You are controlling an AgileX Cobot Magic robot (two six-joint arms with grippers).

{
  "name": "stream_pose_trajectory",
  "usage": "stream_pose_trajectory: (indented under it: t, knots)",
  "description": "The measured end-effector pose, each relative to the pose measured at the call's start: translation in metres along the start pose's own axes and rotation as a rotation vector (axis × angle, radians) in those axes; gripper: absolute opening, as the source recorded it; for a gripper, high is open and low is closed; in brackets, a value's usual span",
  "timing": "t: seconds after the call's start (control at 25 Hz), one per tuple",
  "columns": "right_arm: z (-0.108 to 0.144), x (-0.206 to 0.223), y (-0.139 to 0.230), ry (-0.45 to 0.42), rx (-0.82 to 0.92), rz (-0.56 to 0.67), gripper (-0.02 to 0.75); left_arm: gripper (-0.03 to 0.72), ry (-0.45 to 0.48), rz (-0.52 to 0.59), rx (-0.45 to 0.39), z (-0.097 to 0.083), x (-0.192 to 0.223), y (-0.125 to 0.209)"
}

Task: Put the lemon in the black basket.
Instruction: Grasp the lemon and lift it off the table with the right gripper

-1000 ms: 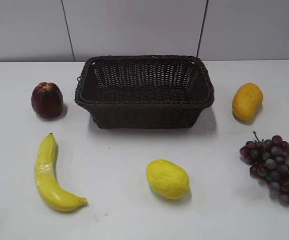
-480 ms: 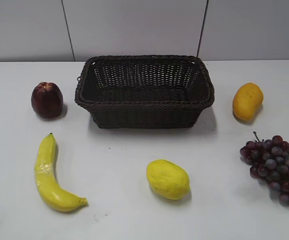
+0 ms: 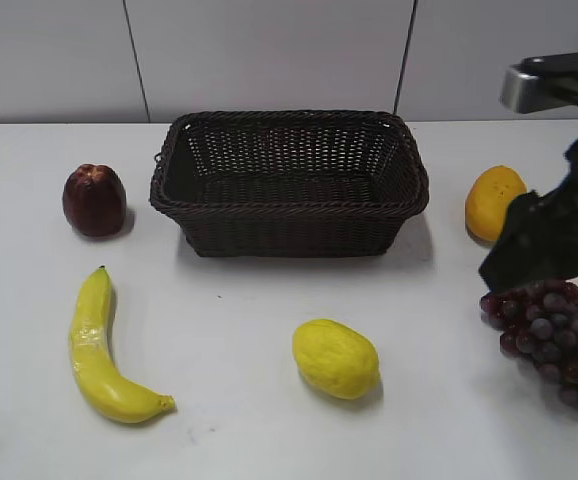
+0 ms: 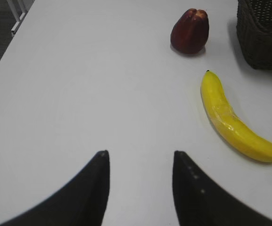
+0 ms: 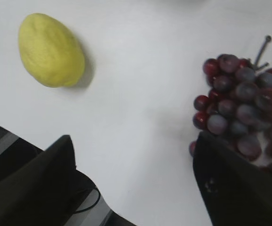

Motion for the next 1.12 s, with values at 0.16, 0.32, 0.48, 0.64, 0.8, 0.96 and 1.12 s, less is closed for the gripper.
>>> stream_pose_trajectory:
  t: [0.16, 0.32, 0.48, 0.64, 0.8, 0.96, 1.12]
  knots:
    - [0.030, 0.025, -0.007, -0.016, -0.120, 0.051, 0.589, 0.326, 0.000, 0.000, 0.000, 0.000, 0.000, 0.000]
    - [0.057, 0.049, -0.010, -0.026, -0.242, 0.088, 0.589, 0.326, 0.000, 0.000, 0.000, 0.000, 0.000, 0.000]
    - [0.082, 0.072, -0.012, -0.002, -0.425, 0.111, 0.589, 0.326, 0.000, 0.000, 0.000, 0.000, 0.000, 0.000]
    - [0.104, 0.096, -0.011, 0.024, -0.602, 0.146, 0.589, 0.323, 0.000, 0.000, 0.000, 0.000, 0.000, 0.000]
    - [0.110, 0.120, -0.007, 0.028, -0.655, 0.194, 0.589, 0.310, 0.000, 0.000, 0.000, 0.000, 0.000, 0.000]
    - [0.105, 0.136, -0.004, 0.047, -0.667, 0.227, 0.589, 0.309, 0.000, 0.000, 0.000, 0.000, 0.000, 0.000]
    - [0.097, 0.151, -0.001, 0.074, -0.689, 0.263, 0.589, 0.308, 0.000, 0.000, 0.000, 0.000, 0.000, 0.000]
Point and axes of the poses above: a point on each arm's last joint axis where the gripper is mounted, x pointing out along that axis toward the gripper, z along the wrist's bending axis when the last joint is at zero, y = z × x, the point moved 7 cm from there along x, pointing out along that axis toward the gripper, and after that the axes turned 10 degrees about x, right-handed, at the moved point
